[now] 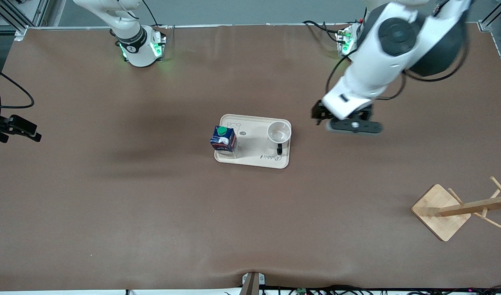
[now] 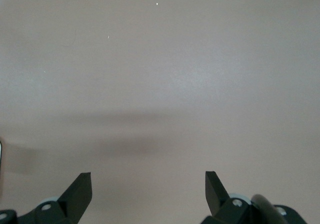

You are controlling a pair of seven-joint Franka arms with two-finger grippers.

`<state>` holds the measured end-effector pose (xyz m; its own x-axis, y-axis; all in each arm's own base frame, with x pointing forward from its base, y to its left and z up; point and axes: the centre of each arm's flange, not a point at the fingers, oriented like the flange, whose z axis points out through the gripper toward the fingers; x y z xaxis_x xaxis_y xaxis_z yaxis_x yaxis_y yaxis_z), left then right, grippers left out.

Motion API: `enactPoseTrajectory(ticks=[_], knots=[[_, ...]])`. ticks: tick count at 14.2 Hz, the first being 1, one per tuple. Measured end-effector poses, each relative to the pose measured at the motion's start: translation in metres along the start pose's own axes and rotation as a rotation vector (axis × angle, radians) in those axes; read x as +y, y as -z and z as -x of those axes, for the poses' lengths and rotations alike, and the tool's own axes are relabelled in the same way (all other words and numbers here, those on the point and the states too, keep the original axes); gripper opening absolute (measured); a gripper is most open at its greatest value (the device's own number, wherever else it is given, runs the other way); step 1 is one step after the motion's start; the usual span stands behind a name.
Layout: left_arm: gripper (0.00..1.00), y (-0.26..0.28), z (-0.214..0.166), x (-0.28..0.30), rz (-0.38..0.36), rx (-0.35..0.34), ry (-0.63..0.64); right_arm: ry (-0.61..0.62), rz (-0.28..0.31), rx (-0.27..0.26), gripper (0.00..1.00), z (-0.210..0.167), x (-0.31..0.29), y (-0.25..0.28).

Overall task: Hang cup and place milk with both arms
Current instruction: 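Reach the left gripper down to the white mug's black handle on the tray, then grasp the mug handle with the left gripper and lift it off the tray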

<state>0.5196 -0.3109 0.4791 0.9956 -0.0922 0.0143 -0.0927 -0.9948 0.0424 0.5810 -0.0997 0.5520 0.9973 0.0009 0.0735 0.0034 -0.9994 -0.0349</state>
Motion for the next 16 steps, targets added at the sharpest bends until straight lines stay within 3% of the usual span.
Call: enactPoseTrajectory(ticks=[4, 7, 11, 15, 16], knots=[[1.0, -0.084, 0.035, 0.063, -0.078, -0.028, 0.058, 0.001, 0.0, -0.001, 1.0, -0.001, 0.0, -0.001], [1.0, -0.131, 0.046, 0.086, -0.09, -0.076, 0.139, 0.001, 0.0, -0.004, 1.0, -0.002, 0.0, -0.004], [1.0, -0.177, 0.05, 0.086, -0.087, -0.092, 0.14, 0.001, 0.0, -0.01, 1.0, -0.004, 0.0, -0.01], [0.91, -0.207, 0.059, 0.08, -0.071, -0.097, 0.137, 0.0, 0.0, -0.013, 1.0, -0.005, 0.0, -0.013], [0.83, -0.214, 0.06, 0.078, -0.068, -0.103, 0.14, 0.0, 0.0, -0.015, 1.0, -0.006, 0.001, -0.014]])
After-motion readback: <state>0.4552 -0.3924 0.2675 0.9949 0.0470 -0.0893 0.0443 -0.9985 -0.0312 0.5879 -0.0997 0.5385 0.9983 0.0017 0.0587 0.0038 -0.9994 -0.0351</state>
